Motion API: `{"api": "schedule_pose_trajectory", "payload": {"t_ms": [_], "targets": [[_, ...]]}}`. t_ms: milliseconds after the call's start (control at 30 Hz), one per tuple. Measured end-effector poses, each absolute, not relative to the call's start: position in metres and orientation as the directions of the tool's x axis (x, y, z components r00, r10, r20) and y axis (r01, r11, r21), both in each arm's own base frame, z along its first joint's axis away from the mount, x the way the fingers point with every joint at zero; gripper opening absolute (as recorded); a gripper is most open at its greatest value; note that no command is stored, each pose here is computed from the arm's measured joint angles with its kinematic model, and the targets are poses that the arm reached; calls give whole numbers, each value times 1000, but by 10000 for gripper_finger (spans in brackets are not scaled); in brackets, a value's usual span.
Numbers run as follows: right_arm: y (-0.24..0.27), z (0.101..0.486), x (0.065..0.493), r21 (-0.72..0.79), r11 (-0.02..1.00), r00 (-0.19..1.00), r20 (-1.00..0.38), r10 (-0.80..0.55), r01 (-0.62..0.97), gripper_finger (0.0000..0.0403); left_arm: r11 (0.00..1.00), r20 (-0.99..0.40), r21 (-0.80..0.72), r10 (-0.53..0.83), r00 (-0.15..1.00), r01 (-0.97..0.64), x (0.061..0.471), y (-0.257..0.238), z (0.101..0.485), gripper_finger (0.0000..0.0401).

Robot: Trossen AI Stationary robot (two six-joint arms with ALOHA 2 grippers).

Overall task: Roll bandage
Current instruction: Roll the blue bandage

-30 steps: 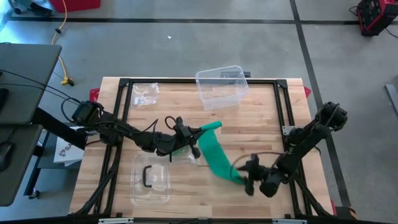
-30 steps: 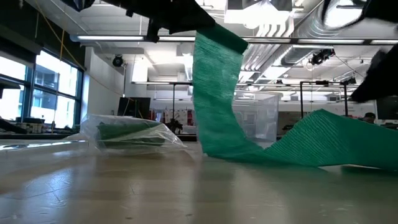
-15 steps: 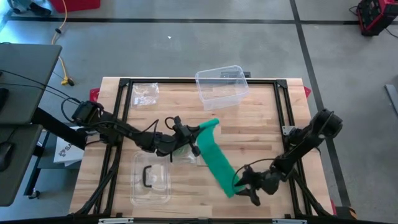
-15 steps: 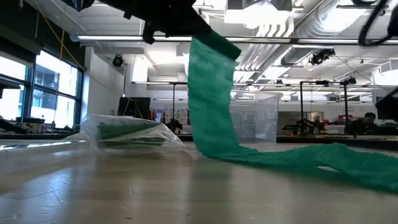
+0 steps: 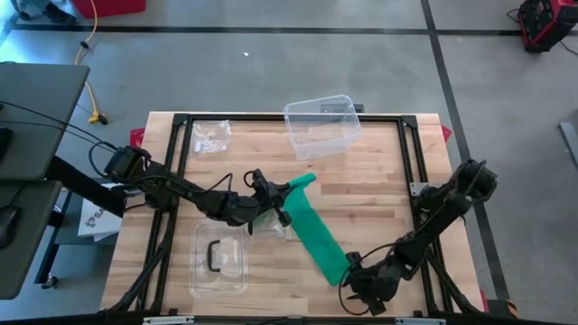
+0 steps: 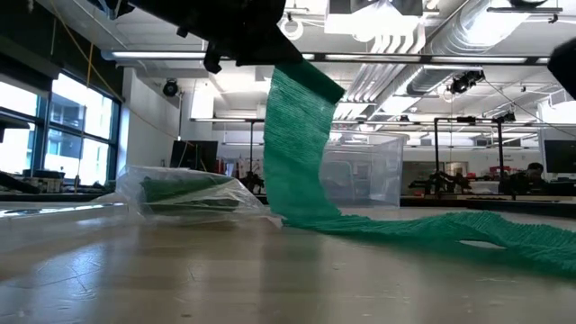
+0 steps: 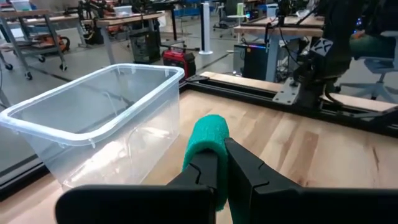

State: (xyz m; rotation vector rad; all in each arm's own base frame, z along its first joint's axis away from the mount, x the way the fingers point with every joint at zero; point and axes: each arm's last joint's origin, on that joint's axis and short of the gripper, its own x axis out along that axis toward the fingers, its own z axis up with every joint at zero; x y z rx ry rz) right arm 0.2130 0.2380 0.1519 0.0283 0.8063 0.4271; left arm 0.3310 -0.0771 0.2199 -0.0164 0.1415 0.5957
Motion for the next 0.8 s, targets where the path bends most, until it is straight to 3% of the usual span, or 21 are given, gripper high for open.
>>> {"api": "schedule_pose_trajectory", "payload": {"t_ms": [500, 800], "targets": [[217, 142, 215, 118, 963, 533, -814, 233, -242, 155, 845, -142, 19, 531, 835, -534, 329, -87, 219, 5], [208, 139, 219, 31, 932, 485, -848, 216, -360, 155, 844, -150, 9, 531, 834, -536, 329, -86, 218, 5]]}}
